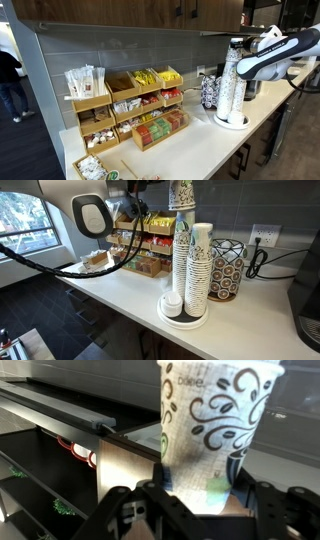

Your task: Pick up the paper cup to the left and put it in the paper cup to the right, turn both paper cups upside down and stack them on the left stack of upside down paper cups

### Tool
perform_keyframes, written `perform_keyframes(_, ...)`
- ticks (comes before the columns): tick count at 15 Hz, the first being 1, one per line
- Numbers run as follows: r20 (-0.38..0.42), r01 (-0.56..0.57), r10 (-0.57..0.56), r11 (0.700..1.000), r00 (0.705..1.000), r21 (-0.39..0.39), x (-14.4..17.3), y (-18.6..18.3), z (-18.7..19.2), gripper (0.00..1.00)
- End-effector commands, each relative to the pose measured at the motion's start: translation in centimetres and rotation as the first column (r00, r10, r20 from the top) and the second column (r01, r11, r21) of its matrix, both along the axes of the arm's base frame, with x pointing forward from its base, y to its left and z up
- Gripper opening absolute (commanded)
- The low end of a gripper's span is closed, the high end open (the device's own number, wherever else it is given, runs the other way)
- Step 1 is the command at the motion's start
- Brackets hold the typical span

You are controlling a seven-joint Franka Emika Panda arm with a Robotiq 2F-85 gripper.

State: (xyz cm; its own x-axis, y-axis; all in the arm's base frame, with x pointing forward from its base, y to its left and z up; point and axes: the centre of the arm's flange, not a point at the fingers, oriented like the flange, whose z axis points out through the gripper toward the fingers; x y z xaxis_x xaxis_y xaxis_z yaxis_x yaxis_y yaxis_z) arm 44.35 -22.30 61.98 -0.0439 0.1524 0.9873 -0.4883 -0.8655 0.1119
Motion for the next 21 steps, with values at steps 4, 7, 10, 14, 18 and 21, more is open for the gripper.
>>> perform_keyframes(4, 0.007, 0.008, -0.008, 1.0, 1.0, 0.012, 1.9, 0.0, -1.5, 0.42)
perform_keyframes(7, -0.005, 0.007, -0.007, 1.0, 1.0, 0.014, 2.5, -0.2, -2.1, 0.42)
perform_keyframes(10, -0.035, 0.015, -0.014, 1.0, 0.999, 0.011, 2.6, -0.4, -2.7, 0.92)
perform_keyframes(14, -0.032, 0.019, -0.018, 1.0, 0.999, 0.01, 2.0, -0.7, -2.2, 1.0)
perform_keyframes(18, -0.043, -0.01, 0.011, 1.0, 0.999, 0.02, 0.9, -0.6, -0.9, 1.0)
perform_keyframes(21, -0.075, -0.049, 0.048, 0.999, 0.996, -0.004, -0.6, -0.3, 1.3, 1.0)
